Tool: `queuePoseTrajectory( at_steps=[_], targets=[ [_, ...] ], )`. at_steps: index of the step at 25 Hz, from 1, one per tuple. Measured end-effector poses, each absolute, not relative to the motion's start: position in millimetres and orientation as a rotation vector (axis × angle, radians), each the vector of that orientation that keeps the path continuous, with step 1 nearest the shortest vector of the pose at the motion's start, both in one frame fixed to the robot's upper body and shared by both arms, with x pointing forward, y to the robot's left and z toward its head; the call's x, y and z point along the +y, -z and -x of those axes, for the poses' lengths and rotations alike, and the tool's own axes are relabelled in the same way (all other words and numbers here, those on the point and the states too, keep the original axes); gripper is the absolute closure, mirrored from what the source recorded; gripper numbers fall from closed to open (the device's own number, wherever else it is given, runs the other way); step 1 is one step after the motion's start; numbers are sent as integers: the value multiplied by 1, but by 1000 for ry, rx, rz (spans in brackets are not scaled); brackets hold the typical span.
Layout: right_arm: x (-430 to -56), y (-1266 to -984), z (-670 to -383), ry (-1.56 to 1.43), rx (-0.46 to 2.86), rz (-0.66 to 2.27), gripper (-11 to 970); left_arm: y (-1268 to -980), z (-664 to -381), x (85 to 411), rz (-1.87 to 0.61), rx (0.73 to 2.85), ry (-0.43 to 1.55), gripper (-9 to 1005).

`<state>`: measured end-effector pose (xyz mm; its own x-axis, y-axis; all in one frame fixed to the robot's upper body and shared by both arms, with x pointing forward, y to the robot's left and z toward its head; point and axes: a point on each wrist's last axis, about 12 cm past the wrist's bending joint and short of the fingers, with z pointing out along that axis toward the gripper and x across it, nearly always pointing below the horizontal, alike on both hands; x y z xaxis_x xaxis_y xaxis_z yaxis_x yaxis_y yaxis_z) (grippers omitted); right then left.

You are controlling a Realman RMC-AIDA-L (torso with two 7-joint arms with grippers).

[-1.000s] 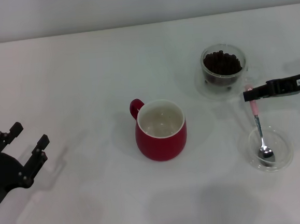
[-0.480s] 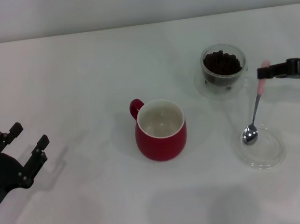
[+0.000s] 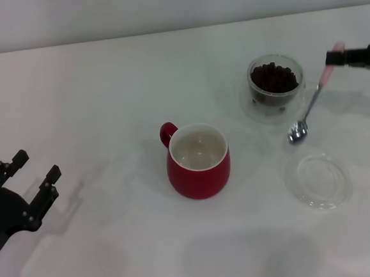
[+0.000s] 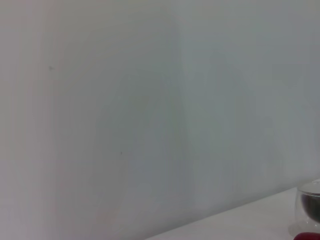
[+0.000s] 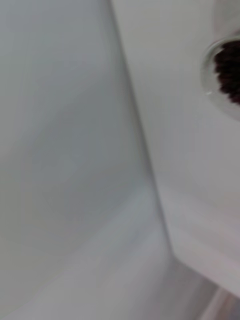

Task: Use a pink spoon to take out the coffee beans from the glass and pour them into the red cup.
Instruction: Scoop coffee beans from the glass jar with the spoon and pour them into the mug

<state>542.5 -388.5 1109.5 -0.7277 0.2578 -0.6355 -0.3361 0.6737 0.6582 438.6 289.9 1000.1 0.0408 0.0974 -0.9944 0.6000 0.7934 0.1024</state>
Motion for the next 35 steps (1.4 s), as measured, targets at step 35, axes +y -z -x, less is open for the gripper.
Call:
queuePoseTrajectory(
  at_steps=[35],
  targets=[
    [-367,-1111,-571,-759,1829,146,814,-1001,-437,288,-578,1489,434,403]
  ],
)
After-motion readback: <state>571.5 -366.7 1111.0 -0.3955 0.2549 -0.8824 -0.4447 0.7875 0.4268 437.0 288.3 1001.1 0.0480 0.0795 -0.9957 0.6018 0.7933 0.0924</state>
